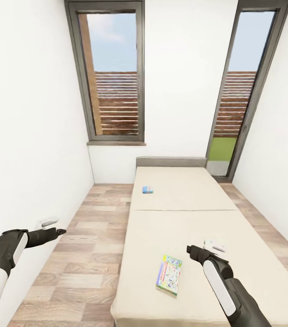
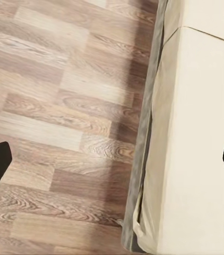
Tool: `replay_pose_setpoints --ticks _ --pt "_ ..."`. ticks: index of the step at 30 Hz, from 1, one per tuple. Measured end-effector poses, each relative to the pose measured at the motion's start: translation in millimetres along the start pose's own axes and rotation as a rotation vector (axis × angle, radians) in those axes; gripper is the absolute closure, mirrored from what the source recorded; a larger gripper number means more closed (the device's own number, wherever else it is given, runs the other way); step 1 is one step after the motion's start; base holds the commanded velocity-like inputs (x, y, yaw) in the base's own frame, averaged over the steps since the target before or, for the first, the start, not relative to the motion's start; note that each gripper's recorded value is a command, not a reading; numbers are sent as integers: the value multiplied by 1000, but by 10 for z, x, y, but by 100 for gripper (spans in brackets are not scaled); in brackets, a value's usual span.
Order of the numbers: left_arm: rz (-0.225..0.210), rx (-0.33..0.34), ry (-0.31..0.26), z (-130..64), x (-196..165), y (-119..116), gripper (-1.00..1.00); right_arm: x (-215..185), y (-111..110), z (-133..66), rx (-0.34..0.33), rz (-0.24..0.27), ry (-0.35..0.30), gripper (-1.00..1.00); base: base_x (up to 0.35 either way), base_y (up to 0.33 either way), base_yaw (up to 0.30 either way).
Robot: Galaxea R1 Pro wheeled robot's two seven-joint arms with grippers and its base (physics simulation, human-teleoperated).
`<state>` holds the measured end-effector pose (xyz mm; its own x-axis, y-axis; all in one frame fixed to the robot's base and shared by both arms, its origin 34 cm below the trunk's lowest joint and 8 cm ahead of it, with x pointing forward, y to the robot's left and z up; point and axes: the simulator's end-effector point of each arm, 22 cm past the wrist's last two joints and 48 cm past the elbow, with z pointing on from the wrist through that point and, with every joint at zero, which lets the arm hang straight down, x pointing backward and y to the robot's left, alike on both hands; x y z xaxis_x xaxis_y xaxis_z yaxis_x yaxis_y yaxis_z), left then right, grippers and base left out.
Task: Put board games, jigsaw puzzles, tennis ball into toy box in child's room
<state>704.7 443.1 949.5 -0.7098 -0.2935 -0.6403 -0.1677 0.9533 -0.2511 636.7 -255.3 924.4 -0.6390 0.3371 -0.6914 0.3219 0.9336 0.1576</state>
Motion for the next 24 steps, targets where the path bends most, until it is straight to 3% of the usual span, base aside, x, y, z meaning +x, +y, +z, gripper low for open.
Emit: replay_pose_setpoints --ticks 15,20,24 --pt "-1 5 2 14 11 -29 -100 15 28 1 -5 -7 2 -100 37 -20 9" --pt "-1 5 2 14 11 -31 -100 66 102 -9 -12 -29 10 -100 1 0 0" --pt "-1 5 2 12 9 -29 -100 -53 311 -79 -33 -29 -3 -100 0 0 0"
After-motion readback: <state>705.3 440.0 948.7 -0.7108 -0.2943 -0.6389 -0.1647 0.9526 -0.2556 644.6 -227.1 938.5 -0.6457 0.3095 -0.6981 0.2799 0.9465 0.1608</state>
